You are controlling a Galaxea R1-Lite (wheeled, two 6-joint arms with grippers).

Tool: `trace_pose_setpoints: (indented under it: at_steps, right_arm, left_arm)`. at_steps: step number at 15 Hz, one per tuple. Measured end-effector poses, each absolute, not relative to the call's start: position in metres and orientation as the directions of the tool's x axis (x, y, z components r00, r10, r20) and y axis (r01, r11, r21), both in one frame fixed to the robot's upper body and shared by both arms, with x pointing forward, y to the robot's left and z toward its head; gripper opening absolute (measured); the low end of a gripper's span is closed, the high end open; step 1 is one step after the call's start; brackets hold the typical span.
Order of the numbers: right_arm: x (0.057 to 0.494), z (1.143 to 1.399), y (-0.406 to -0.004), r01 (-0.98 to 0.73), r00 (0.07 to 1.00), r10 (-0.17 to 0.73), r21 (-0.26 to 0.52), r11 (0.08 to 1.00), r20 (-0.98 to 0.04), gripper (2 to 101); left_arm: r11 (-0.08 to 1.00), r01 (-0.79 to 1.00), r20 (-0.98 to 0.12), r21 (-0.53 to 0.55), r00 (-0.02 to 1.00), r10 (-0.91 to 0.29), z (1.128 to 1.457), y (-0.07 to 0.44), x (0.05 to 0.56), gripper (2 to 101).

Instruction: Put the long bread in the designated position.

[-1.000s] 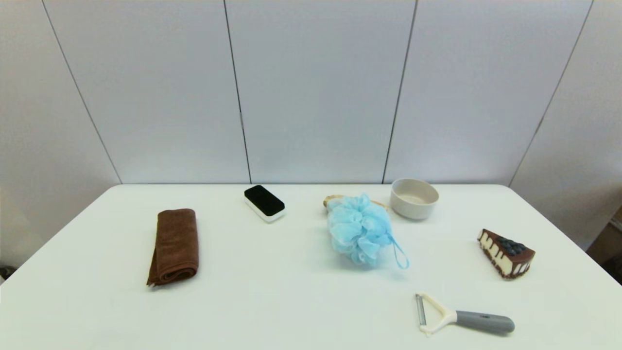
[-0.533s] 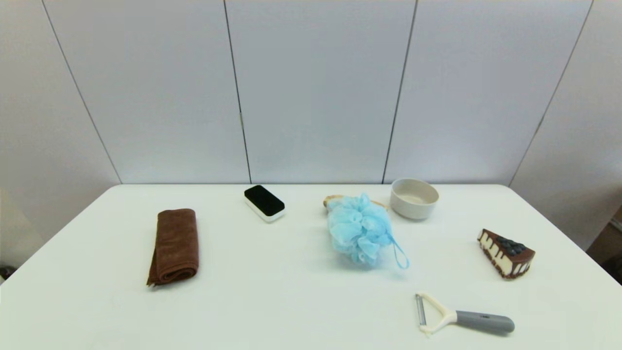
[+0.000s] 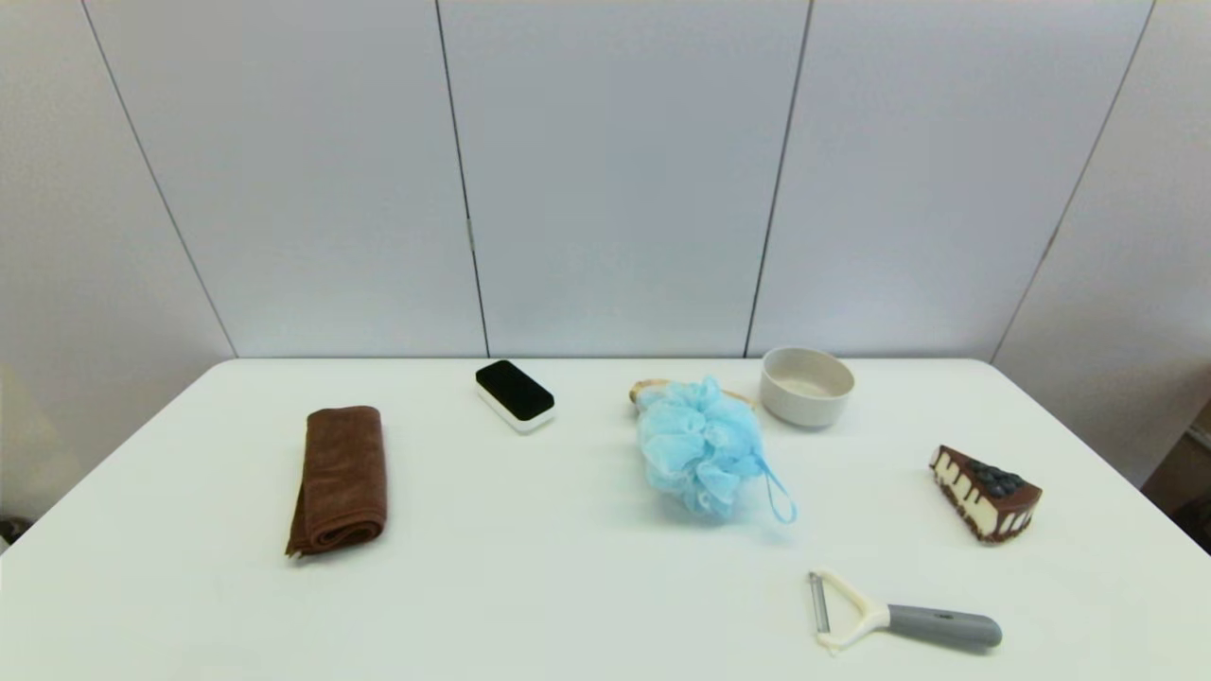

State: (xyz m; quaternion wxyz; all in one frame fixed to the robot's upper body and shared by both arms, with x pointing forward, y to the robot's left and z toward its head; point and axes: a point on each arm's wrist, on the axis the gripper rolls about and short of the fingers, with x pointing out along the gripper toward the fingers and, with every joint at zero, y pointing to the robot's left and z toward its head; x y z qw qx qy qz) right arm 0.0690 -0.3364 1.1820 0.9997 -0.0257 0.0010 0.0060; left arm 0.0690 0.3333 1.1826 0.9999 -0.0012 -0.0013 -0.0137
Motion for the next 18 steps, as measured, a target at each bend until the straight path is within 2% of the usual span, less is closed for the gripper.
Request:
trace_pose_setpoints:
  at_steps: [7, 18]
  right_arm:
    - [0.0690, 1.1822, -0.3365, -0.008, 1.000, 0.008, -0.024, 1.000, -0.001, 97.3]
    - [0.0690, 1.1822, -0.3365, -0.009, 1.000, 0.009, -0.024, 1.000, -0.001, 97.3]
  left_arm:
    - [1.000, 0.027, 0.003, -0.003, 1.000, -0.027, 1.1826, 0.3333, 0.0690, 97.8]
    - [1.000, 0.027, 0.003, -0.003, 1.000, -0.027, 1.1826, 0.3333, 0.0690, 97.8]
